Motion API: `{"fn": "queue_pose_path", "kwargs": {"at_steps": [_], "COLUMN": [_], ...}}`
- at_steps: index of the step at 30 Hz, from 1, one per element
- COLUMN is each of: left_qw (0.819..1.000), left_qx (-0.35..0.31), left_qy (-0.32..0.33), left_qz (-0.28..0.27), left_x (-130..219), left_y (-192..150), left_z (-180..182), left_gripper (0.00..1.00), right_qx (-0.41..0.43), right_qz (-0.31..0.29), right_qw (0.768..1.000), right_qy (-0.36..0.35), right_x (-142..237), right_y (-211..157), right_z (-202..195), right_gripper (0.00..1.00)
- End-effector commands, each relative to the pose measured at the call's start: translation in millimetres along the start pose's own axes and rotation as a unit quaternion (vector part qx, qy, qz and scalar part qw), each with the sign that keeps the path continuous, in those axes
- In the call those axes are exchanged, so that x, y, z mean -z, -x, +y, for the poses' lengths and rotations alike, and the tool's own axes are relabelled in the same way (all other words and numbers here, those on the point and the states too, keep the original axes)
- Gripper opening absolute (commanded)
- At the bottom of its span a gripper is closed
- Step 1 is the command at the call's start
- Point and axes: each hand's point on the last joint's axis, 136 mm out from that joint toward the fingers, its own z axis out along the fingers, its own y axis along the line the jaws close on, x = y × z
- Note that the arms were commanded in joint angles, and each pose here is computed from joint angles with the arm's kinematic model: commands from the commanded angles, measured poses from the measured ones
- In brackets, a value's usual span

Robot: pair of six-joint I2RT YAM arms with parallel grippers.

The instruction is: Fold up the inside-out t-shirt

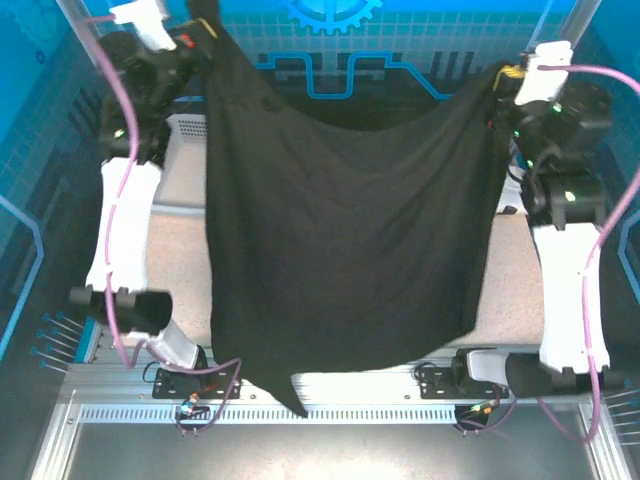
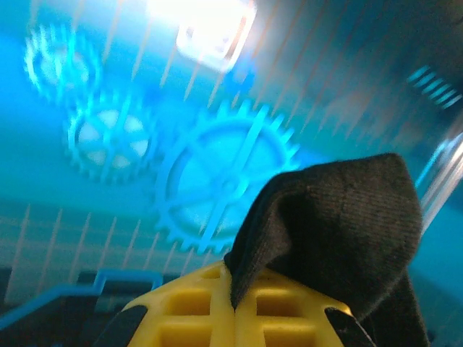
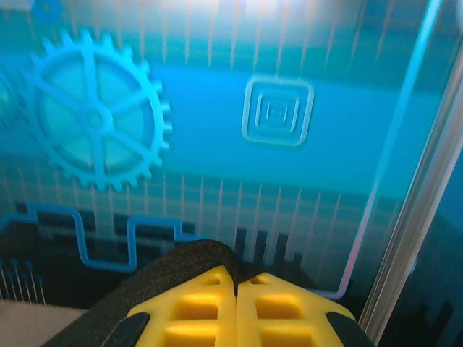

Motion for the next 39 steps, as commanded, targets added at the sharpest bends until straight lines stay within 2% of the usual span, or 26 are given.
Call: {"fn": "queue_pose_path", "kwargs": {"at_steps": [1, 4, 6, 9, 10, 12, 14, 17, 19, 21, 25, 29, 31, 34, 37, 39], "left_qw": [0.999, 0.997, 0.994, 0.991, 0.991, 0.990, 0.988, 0.982, 0.976, 0.972, 0.961, 0.940, 0.928, 0.914, 0.890, 0.874], "left_qx": [-0.026, -0.018, -0.010, -0.007, -0.009, -0.007, -0.001, 0.029, 0.068, 0.106, 0.165, 0.194, 0.188, 0.137, 0.055, -0.009], "left_qy": [0.016, 0.042, 0.058, 0.081, 0.087, 0.096, 0.100, 0.110, 0.107, 0.090, 0.051, 0.023, 0.011, -0.012, -0.061, -0.108], "left_qz": [0.024, 0.069, 0.096, 0.104, 0.100, 0.105, 0.121, 0.153, 0.175, 0.189, 0.218, 0.278, 0.323, 0.382, 0.448, 0.473], "left_x": [-47.9, -103.5, -137.4, -169.1, -173.7, -177.0, -171.6, -150.8, -131.8, -106.2, -48.0, 19.2, 52.3, 98.9, 131.7, 145.3], "left_y": [-34.2, -95.5, -142.6, -194.5, -201.8, -215.1, -217.9, -217.2, -226.4, -237.5, -287.3, -356.5, -388.8, -431.7, -476.2, -507.4], "left_z": [24.2, 70.0, 104.2, 146.5, 154.3, 164.3, 163.0, 151.8, 140.1, 117.0, 70.3, 28.2, 9.9, -17.1, -49.6, -73.9], "left_gripper": [0.00, 0.00, 0.13, 0.15, 0.20, 0.40, 0.53, 0.66, 0.70, 0.71, 0.73, 0.73, 0.73, 0.74, 0.74, 0.74], "right_qx": [0.011, -0.001, -0.014, -0.032, -0.034, -0.035, -0.035, -0.035, -0.029, -0.031, -0.096, -0.128, -0.129, -0.132, -0.132, -0.123], "right_qz": [0.016, 0.071, 0.115, 0.188, 0.211, 0.259, 0.295, 0.356, 0.398, 0.413, 0.449, 0.495, 0.519, 0.551, 0.582, 0.601], "right_qw": [1.000, 0.997, 0.993, 0.982, 0.977, 0.965, 0.955, 0.933, 0.917, 0.910, 0.888, 0.858, 0.843, 0.819, 0.797, 0.782], "right_qy": [-0.016, -0.007, 0.000, 0.004, -0.001, -0.015, -0.022, -0.025, -0.024, -0.017, -0.013, -0.039, -0.060, -0.092, -0.099, -0.111], "right_x": [-53.8, -119.5, -167.0, -230.1, -244.6, -263.8, -264.2, -241.6, -218.2, -183.8, -102.3, -22.3, 11.2, 53.6, 76.5, 84.5], "right_y": [-30.1, -90.0, -138.1, -210.7, -230.4, -262.6, -280.4, -299.6, -315.6, -322.0, -355.6, -392.5, -410.2, -435.3, -455.7, -470.0], "right_z": [-6.7, -0.7, 6.1, 17.9, 20.1, 22.2, 22.7, 26.4, 32.0, 40.9, 48.6, 43.6, 36.5, 28.7, 31.0, 28.6], "right_gripper": [0.00, 0.00, 0.00, 0.00, 0.04, 0.20, 0.28, 0.37, 0.40, 0.42, 0.44, 0.46, 0.47, 0.47, 0.47, 0.47]}}
